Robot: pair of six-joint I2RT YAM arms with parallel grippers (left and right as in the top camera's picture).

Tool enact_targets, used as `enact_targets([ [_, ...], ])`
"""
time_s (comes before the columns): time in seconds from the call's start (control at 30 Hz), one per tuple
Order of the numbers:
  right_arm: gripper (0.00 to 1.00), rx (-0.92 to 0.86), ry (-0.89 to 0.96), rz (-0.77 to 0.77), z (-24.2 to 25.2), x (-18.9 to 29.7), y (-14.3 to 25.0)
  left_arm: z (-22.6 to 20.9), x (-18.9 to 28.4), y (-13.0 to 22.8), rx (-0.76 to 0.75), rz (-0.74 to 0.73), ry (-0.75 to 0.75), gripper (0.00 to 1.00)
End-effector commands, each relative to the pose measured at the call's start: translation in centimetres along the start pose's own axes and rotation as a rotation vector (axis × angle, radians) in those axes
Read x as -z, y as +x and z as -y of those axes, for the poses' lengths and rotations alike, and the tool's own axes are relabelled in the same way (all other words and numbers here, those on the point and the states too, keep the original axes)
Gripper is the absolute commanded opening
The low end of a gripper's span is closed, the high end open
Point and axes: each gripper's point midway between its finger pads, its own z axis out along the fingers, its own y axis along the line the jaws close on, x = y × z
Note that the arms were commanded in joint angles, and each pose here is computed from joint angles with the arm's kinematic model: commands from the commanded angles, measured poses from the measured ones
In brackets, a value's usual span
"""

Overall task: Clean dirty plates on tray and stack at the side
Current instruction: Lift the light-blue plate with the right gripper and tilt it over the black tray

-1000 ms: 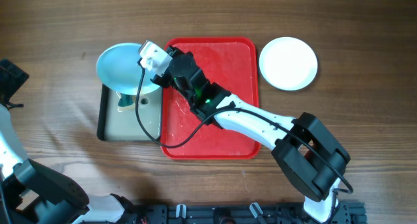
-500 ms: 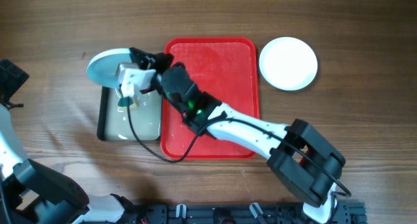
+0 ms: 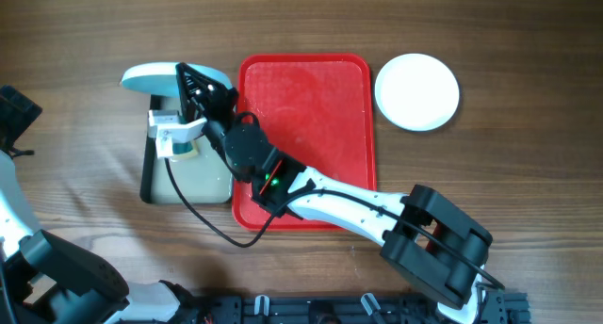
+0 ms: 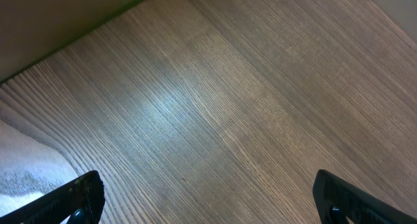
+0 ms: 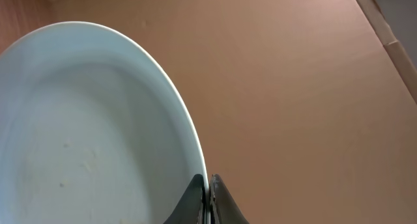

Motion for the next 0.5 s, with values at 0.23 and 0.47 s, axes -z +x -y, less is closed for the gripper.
enact_targets([
  [0.23, 0.04, 0.018, -0.027, -0.045, -0.8, -0.2, 0.5, -0.1, 0.1, -0.2, 0.019, 0.006, -0.003, 1.0],
  [0.47, 0.04, -0.018, -0.07, -0.05, -1.8, -0.1, 0.7, -0.1, 0.1, -0.2, 0.019, 0.006, -0.003, 1.0],
])
